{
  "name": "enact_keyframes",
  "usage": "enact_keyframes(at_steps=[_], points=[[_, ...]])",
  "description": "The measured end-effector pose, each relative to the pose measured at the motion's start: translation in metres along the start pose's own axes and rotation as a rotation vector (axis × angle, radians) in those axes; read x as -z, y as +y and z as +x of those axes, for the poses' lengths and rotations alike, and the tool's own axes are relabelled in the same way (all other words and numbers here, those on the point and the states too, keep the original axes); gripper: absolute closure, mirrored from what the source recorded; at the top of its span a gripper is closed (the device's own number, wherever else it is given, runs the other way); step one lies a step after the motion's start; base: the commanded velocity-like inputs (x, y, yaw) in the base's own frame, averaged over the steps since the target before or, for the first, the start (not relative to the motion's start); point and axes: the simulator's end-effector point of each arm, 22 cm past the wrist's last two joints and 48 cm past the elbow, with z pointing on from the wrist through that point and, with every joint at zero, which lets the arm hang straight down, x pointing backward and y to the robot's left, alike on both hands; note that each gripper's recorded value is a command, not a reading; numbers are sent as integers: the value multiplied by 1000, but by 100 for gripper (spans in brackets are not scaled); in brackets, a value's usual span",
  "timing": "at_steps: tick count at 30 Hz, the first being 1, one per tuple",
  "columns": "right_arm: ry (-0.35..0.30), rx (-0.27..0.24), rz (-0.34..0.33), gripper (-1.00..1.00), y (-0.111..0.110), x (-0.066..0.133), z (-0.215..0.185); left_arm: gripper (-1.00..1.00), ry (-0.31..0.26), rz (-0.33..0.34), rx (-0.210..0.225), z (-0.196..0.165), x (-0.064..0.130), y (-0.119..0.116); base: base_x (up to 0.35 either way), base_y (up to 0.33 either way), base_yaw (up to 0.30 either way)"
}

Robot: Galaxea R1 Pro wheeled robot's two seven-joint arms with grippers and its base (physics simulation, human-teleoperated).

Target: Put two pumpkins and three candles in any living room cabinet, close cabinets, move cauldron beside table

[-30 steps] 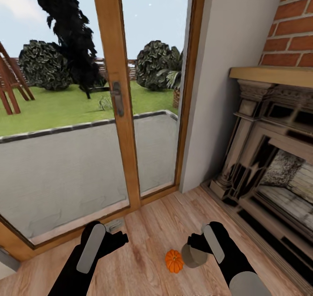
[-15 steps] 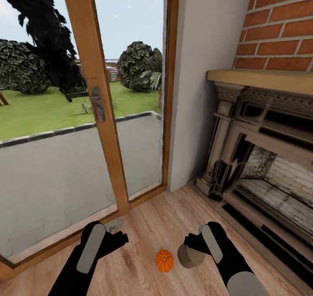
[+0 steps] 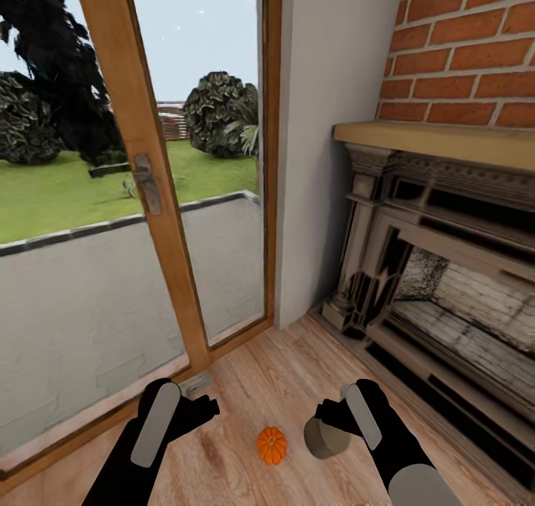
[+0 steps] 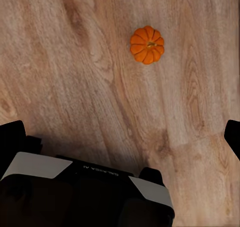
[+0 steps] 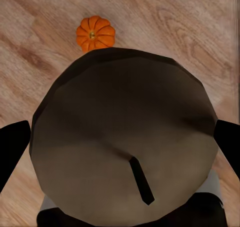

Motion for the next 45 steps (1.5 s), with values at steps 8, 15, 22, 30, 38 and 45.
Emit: enact_keyframes(at_steps=[8,15,22,30,38,45], points=[[2,0,-1,100,2,9,0,-100,0,0,0,0,10,-1,0,0,-276],[4,2,2,100,2,17,1,-100,2,-1,0,0,17,-2,0,0,-264],[11,1,2,100,3,22,4,-100,8,-3,1,2,23,-2,0,0,-248],[18,-1,2,100,3,28,6,-100,14,-4,2,4,29,-2,0,0,-248],[22,-2,3,100,3,34,9,-100,18,-6,2,5,35,-2,0,0,-255],[26,-3,5,100,2,39,11,-100,22,-9,3,7,40,-2,0,0,-260]])
